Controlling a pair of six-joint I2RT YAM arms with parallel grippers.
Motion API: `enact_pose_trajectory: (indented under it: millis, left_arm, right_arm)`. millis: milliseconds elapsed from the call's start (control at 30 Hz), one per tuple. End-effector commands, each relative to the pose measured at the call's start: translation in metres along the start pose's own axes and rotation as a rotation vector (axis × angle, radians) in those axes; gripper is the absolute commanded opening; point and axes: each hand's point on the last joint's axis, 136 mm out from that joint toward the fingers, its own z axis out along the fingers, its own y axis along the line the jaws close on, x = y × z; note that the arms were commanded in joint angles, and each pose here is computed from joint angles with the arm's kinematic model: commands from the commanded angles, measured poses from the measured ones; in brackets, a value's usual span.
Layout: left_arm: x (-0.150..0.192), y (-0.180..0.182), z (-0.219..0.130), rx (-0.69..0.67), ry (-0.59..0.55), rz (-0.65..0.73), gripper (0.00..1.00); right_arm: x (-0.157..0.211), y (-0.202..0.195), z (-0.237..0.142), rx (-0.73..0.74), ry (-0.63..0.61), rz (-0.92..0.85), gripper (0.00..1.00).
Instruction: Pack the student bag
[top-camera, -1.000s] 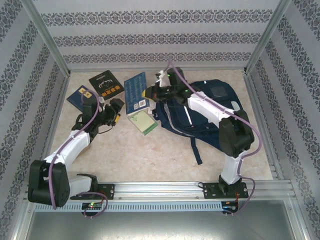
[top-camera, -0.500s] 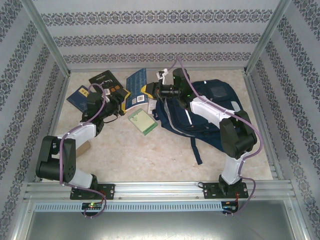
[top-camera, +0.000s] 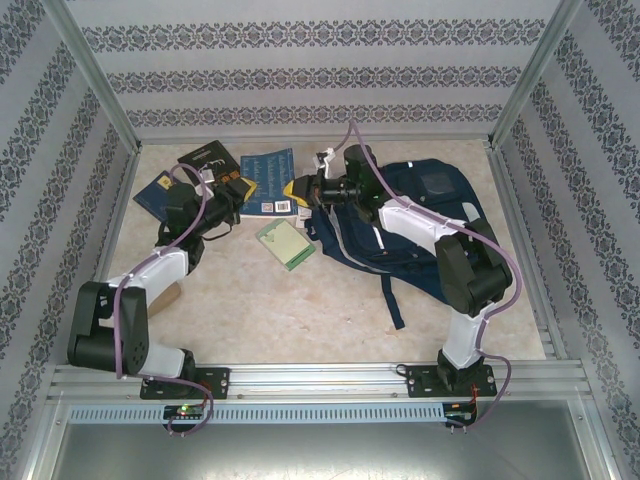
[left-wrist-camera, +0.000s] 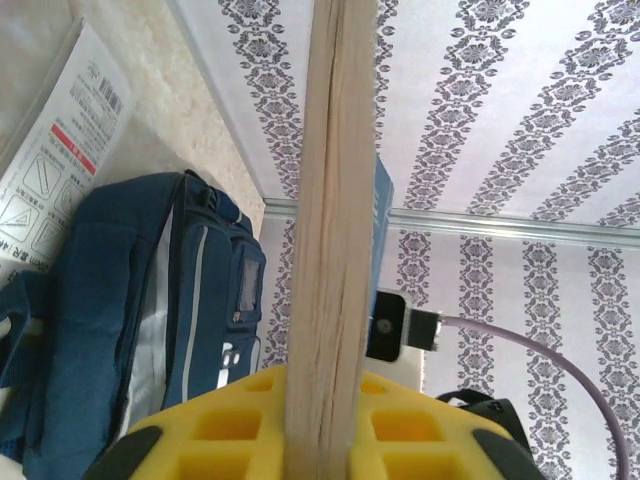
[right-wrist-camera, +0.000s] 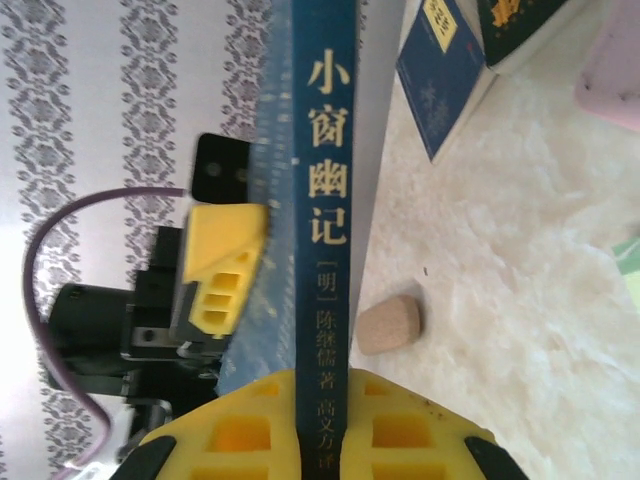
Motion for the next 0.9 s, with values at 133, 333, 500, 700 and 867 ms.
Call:
enact_pose_trajectory:
  millis: [133, 333, 500, 700, 867]
  left_arm:
    - [0.005, -0.017, -0.011, -0.015, -0.007, 0.068, 0.01]
    - [0.009, -0.009, -0.016, -0.07, 0.001, 0.109, 0.0]
    - [0.011, -0.001, -0.02, -0.115, 0.007, 0.133, 0.0]
    - [0.014, 0.007, -0.022, -0.139, 0.014, 0.139, 0.0]
    - [0.015, 0.009, -0.024, -0.143, 0.015, 0.139, 0.0]
  right_arm:
    - [0.012, -0.034, -0.007, 0.128, 0.025, -0.057, 0.29]
    - [0.0, -0.069, -0.042, 0.362, -0.036, -0.101, 0.38]
    - [-0.011, -0.124, -0.101, 0.86, -0.055, -0.21, 0.43]
    - [-0.017, -0.155, -0.133, 1.16, 0.015, -0.36, 0.45]
    - [-0.021, -0.171, -0.13, 1.282, 0.066, -0.436, 0.46]
